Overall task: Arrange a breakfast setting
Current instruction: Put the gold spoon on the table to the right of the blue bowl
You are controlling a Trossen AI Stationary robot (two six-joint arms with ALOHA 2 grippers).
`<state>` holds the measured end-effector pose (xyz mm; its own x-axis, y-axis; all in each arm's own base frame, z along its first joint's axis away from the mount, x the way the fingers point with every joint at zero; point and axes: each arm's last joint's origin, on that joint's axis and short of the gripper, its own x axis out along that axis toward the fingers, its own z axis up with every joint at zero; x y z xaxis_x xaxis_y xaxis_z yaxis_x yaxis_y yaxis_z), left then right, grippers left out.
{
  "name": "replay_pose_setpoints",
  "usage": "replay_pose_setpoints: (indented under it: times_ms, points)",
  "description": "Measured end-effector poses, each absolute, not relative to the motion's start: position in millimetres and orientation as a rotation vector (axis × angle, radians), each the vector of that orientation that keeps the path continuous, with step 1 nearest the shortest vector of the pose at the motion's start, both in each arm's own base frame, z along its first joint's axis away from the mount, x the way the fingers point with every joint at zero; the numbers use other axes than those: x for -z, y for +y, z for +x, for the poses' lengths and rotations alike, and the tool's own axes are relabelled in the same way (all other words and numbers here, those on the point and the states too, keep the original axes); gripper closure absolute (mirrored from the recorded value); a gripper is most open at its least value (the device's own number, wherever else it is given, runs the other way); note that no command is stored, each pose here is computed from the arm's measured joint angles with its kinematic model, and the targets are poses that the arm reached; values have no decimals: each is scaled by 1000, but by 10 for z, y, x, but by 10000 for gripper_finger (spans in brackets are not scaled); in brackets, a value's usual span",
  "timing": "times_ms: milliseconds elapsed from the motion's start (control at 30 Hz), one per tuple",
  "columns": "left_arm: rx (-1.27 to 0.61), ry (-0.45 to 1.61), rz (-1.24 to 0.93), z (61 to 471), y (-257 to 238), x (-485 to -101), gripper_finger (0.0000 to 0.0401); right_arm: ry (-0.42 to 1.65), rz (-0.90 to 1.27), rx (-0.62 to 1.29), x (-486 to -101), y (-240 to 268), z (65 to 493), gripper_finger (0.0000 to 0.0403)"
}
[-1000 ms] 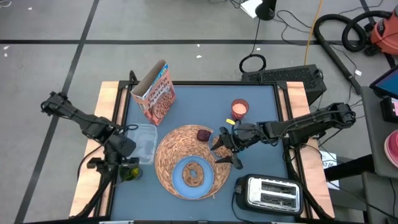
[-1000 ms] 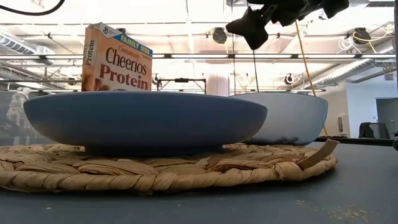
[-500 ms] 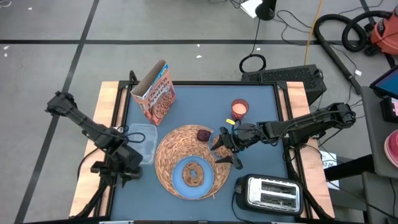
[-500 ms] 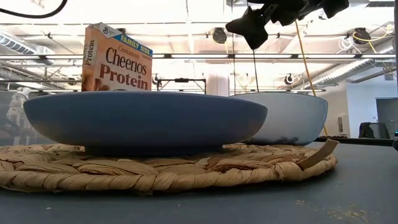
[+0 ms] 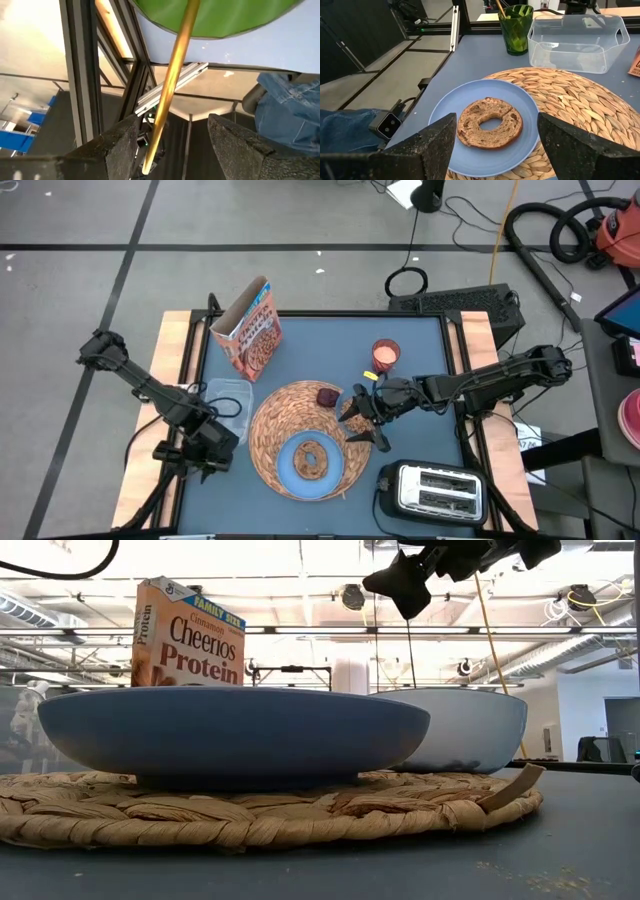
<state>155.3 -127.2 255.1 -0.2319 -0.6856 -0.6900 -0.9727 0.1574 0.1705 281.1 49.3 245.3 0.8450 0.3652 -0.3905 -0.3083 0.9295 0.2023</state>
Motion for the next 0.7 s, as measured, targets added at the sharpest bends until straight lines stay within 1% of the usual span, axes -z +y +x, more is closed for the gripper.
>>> replay_pose_setpoints:
  times_ms: [133,200,300,533,700]
  points:
    - [-868,1989,-1562,1541,-1263,-2541,157,438,134,-357,-2452,493,2811,133]
    - [-869,1989,-1562,1541,-1263,-2541,164,438,134,-356,-2453,493,2812,133]
    - [-874,1988,-1565,1541,-1263,-2541,188,438,134,-357,-2453,493,2811,133]
    - [-873,1989,-1564,1541,-1264,-2541,259,438,134,-357,-2453,493,2812,133]
    - [-867,1989,-1563,1541,-1264,-2541,287,438,133,-356,-2453,493,2812,133]
